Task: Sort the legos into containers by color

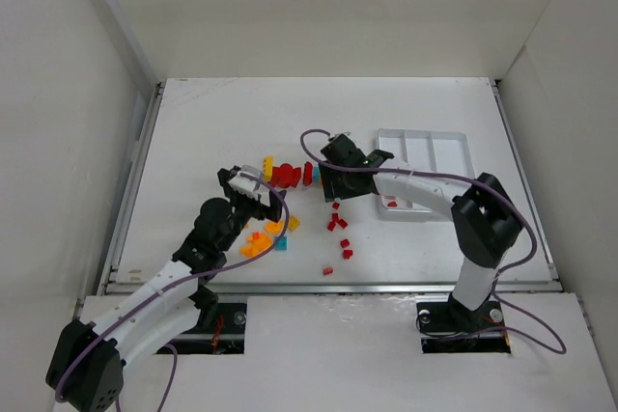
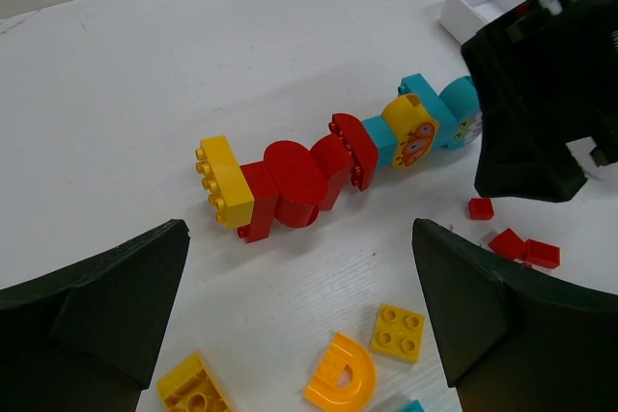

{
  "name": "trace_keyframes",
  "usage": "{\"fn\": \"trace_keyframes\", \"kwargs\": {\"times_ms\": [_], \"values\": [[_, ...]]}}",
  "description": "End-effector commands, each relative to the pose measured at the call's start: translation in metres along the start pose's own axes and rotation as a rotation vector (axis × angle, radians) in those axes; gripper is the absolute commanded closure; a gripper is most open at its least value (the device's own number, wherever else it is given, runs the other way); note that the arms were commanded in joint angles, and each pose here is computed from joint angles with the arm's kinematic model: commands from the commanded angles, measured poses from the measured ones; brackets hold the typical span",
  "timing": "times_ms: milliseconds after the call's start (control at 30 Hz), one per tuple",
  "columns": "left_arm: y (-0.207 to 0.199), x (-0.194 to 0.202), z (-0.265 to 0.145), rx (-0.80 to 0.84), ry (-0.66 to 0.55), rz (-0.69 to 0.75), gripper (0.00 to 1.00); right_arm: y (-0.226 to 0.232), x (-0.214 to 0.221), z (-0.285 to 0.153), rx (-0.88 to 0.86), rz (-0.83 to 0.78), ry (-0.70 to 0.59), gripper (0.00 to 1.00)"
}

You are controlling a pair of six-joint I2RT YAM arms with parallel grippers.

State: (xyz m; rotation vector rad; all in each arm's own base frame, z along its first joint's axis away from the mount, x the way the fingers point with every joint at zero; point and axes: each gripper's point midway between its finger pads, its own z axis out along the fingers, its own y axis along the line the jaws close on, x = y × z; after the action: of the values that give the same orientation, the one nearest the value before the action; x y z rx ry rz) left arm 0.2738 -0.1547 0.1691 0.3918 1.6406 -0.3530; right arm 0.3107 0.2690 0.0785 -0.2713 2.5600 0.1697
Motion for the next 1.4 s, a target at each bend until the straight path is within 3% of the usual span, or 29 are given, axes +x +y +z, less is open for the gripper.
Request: {"fn": "trace_keyframes", "kwargs": {"times_ms": [0, 533, 733, 1000, 1167, 1233, 1367], "values": [[-0.004, -0.019, -0.001, 0.025, -0.082, 0.006, 0.00, 0.029, -0.023, 0.001, -0.045, -0.020, -0.081, 0.29], [-0.006, -0.021, -0.002, 0.034, -0.092, 0.005, 0.00, 0.016, 0.005, 0.044, 0.074, -0.032, 0.029, 0.41], [-0.005, -0.017, -0.003, 0.034, -0.083, 0.015, 0.00, 0.017, 0.019, 0.045, 0.045, -0.036, 0.068, 0.50], [-0.005, -0.019, -0.003, 0.034, -0.092, 0.014, 0.00, 0.017, 0.025, 0.047, 0.041, -0.028, 0.079, 0.49], [-0.005, -0.019, -0.003, 0.034, -0.092, 0.014, 0.00, 0.017, 0.026, 0.050, 0.041, -0.028, 0.079, 0.67], [-0.005, -0.019, -0.003, 0.034, -0.092, 0.014, 0.00, 0.018, 0.023, 0.047, 0.036, -0.026, 0.070, 0.82], [-0.005, -0.019, -0.003, 0.034, -0.092, 0.014, 0.00, 0.017, 0.016, 0.036, 0.034, -0.021, 0.047, 0.94]]}}
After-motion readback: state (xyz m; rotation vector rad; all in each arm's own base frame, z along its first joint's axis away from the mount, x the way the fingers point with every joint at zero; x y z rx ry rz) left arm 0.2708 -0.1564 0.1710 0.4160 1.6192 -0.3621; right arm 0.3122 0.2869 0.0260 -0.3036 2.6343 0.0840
